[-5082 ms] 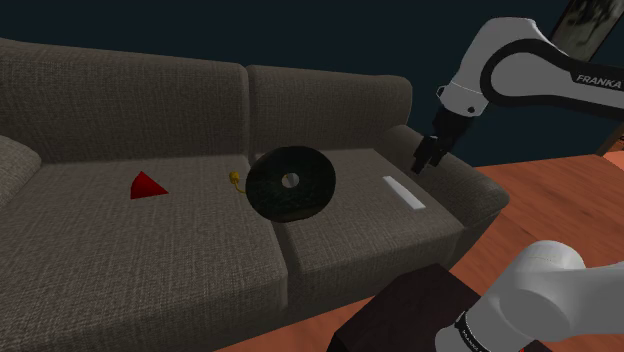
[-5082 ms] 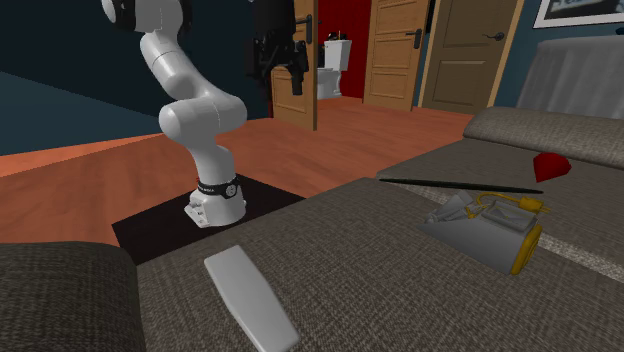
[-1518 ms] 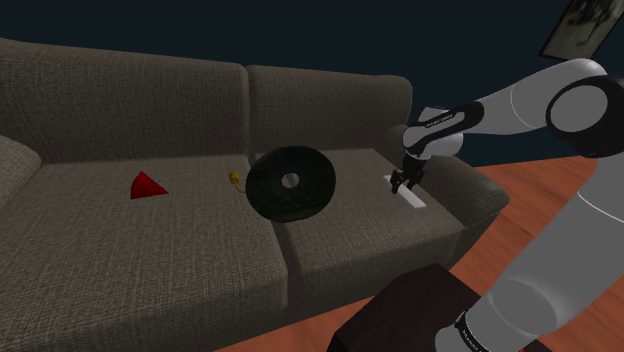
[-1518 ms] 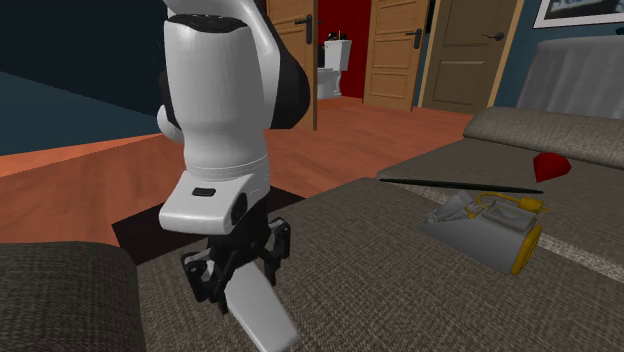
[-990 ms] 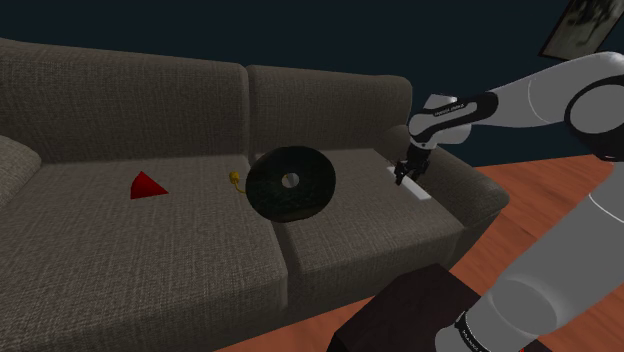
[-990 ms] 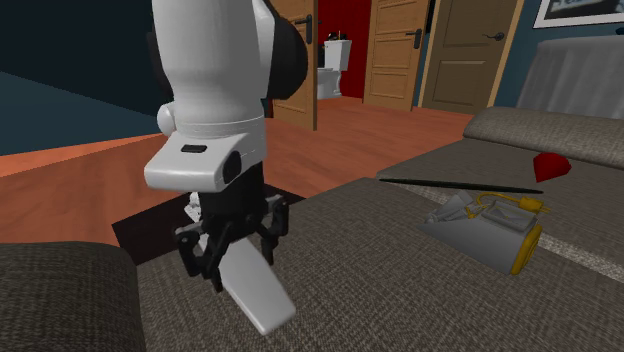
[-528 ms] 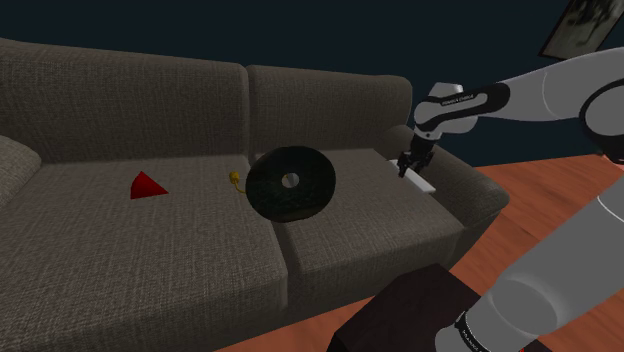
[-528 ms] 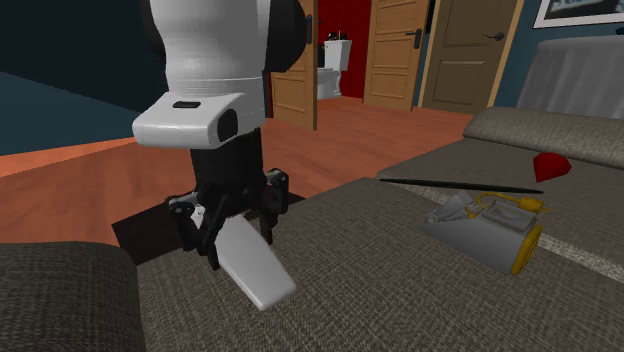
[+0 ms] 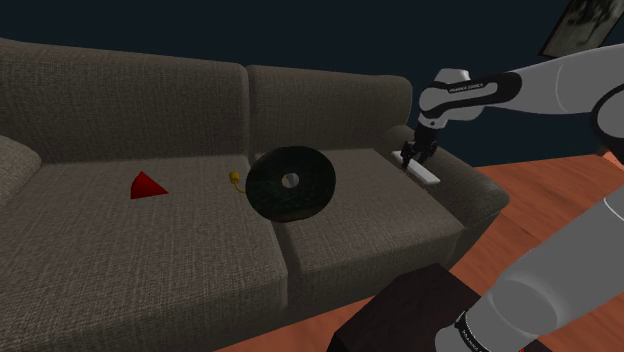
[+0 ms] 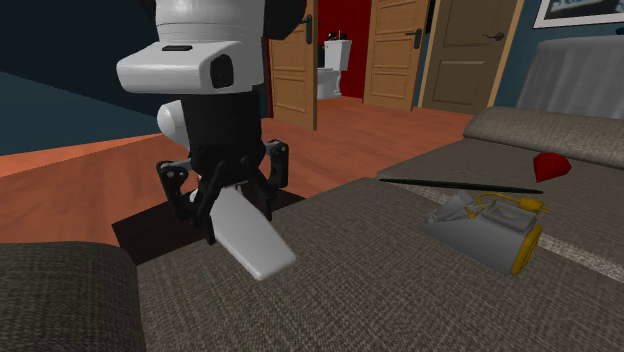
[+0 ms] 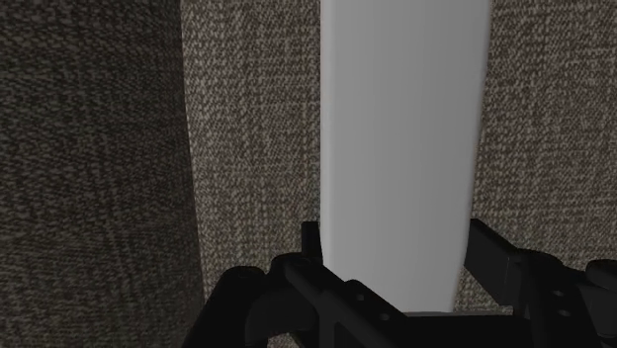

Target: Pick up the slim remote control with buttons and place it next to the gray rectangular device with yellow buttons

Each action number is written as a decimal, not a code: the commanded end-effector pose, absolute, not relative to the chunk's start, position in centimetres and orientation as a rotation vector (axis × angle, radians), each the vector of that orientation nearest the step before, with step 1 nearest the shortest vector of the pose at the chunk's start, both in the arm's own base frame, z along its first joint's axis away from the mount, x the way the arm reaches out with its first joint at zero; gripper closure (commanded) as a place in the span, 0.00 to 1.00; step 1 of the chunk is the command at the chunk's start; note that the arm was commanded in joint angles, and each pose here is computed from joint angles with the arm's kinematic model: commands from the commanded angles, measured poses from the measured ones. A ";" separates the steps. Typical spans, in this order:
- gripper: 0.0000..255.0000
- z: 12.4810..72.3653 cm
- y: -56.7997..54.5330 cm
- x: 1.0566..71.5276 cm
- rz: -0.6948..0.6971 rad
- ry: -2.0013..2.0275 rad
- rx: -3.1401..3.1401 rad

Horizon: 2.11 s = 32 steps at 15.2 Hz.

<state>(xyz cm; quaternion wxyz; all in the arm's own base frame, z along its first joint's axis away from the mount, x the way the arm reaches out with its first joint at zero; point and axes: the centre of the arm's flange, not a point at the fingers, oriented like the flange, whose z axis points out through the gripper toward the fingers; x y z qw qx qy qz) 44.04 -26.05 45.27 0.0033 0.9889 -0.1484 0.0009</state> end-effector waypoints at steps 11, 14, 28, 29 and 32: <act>1.00 49.5 -22.5 47.7 0.003 -0.466 3.100; 1.00 49.6 -19.7 50.5 0.003 -0.466 3.100; 1.00 47.0 -11.3 59.1 0.003 -0.466 3.100; 1.00 46.5 -11.3 59.1 0.003 -0.466 3.100; 1.00 44.9 -11.3 59.1 0.003 -0.466 3.100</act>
